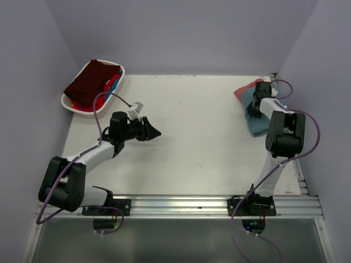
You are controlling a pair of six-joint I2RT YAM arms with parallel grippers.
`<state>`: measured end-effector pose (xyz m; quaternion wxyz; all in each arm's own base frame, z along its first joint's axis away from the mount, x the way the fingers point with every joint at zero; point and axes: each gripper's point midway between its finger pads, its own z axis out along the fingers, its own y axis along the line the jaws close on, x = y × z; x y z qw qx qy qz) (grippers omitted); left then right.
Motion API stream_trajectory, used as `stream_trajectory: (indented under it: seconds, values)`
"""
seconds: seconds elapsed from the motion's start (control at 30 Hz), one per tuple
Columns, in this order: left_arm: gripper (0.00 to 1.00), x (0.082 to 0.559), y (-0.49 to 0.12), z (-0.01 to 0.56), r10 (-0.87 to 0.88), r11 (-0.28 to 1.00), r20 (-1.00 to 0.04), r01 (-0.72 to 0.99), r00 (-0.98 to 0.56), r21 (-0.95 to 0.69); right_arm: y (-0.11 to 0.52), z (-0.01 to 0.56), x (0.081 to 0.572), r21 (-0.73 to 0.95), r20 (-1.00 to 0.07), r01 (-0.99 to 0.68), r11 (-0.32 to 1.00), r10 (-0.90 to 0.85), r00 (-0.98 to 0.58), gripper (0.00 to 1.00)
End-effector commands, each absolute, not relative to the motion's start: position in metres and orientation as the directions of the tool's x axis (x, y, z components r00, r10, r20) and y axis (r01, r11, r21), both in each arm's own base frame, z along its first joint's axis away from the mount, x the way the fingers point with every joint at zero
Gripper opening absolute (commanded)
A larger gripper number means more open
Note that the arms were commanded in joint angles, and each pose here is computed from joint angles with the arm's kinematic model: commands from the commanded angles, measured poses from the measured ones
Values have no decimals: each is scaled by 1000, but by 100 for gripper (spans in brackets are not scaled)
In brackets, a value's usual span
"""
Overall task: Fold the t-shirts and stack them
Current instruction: Neatly place the folded tshirt to the corner
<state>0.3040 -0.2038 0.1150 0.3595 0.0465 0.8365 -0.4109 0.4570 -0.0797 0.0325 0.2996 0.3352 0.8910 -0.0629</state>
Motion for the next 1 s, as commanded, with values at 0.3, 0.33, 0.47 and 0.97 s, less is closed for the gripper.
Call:
stream_trajectory:
  seconds: [0.3, 0.33, 0.47, 0.97]
  values:
    - [42, 315, -203, 123, -226, 663, -668, 391, -710, -639, -71, 66, 556, 236, -718, 563, 792, 532, -449, 0]
    - [42, 315, -203, 123, -228, 661, -668, 390, -709, -640, -74, 73, 564, 241, -746, 558, 794, 519, -417, 0]
    - [41, 315, -203, 127, -229, 663, -671, 392, -705, -638, -71, 107, 552, 223, -834, 519, 825, 437, -336, 0]
    - [34, 313, -204, 126, -228, 654, -666, 395, -711, -645, -104, 138, 434, 38, -870, 743, 668, 388, -305, 0]
